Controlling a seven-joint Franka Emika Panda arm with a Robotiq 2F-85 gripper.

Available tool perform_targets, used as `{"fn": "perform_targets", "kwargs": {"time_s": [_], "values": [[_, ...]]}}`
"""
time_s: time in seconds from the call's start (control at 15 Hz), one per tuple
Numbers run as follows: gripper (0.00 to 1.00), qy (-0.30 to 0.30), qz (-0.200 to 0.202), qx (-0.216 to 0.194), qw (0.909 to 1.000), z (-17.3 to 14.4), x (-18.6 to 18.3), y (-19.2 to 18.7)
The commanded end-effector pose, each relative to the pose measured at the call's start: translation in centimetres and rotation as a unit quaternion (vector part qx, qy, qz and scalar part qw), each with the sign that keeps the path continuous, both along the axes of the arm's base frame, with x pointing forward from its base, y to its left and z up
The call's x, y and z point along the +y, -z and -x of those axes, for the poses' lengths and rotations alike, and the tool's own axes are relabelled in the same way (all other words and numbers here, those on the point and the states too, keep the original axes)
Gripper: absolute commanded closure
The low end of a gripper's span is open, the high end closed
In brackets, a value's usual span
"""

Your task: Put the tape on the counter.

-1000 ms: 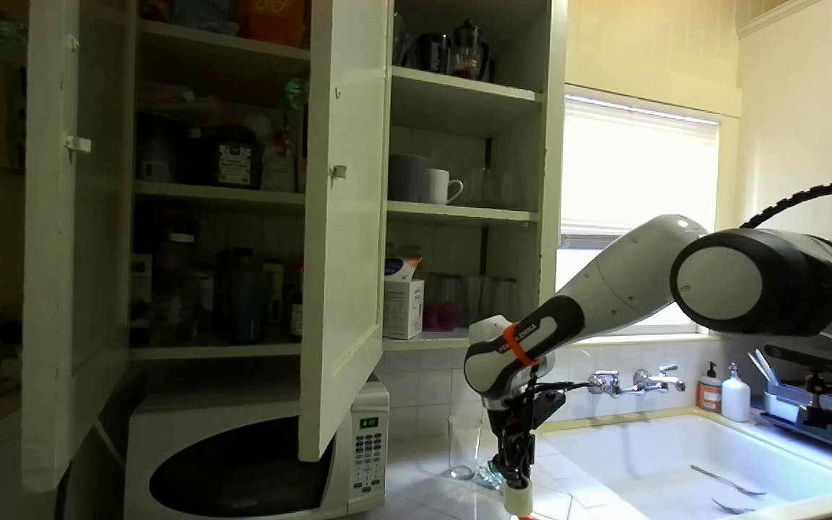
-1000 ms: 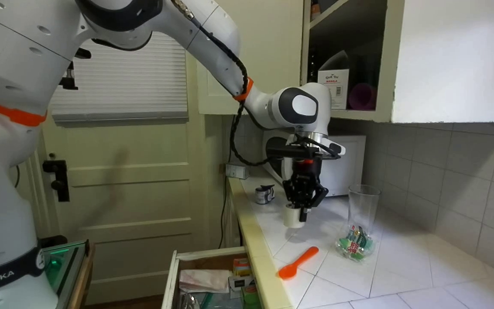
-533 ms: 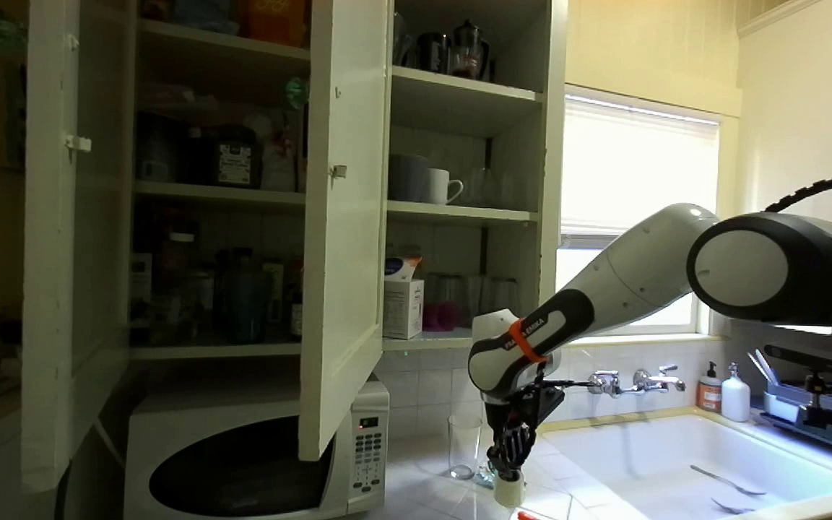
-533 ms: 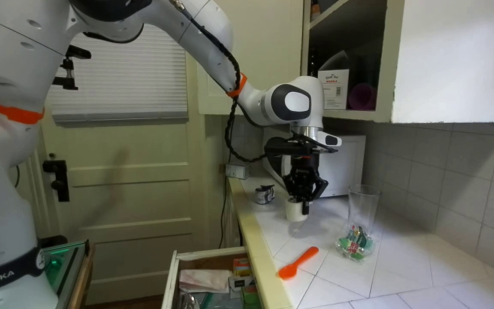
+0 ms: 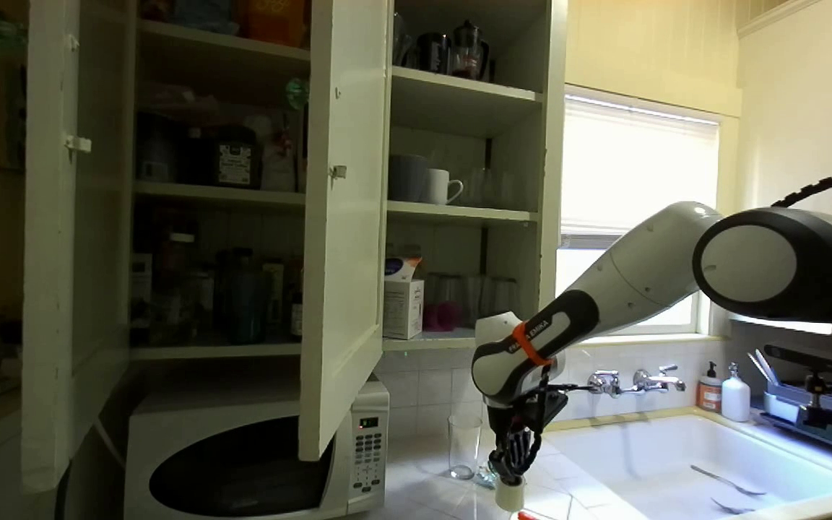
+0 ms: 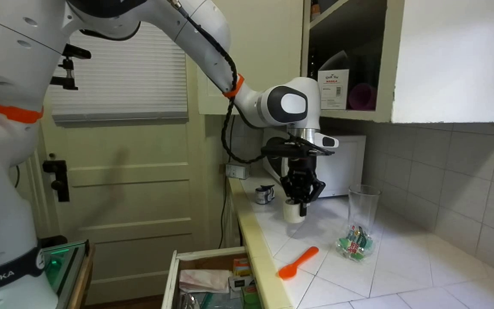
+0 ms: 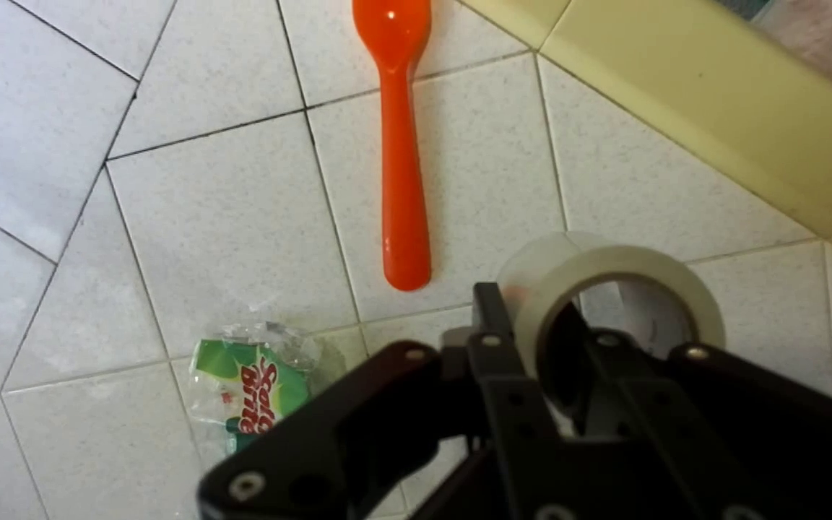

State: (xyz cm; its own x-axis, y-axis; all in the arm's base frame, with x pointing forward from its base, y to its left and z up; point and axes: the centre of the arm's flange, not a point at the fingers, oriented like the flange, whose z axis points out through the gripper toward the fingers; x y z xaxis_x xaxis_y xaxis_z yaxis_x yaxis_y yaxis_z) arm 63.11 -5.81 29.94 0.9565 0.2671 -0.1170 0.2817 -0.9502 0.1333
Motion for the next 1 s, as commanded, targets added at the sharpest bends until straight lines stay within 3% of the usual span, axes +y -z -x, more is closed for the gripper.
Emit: {"fn": "perform_targets", "kwargs": {"time_s": [0.0, 0.13, 0.4, 0.87, 0.93], "values": [[0.96, 0.009, 0.021, -0.023, 0.9995, -0.1, 0.4, 1.5], [0.96, 0.025, 0.047, -0.042, 0.9977, -1.2, 0.3, 3.0], [0.96, 0.044, 0.053, -0.067, 0.9954, -1.5, 1.4, 4.4], [0.96, 0.079, 0.04, -0.06, 0.9943, -1.7, 1.8, 5.4], [0.58, 0.083, 0.036, -0.057, 0.9943, -1.7, 1.7, 5.5]]}}
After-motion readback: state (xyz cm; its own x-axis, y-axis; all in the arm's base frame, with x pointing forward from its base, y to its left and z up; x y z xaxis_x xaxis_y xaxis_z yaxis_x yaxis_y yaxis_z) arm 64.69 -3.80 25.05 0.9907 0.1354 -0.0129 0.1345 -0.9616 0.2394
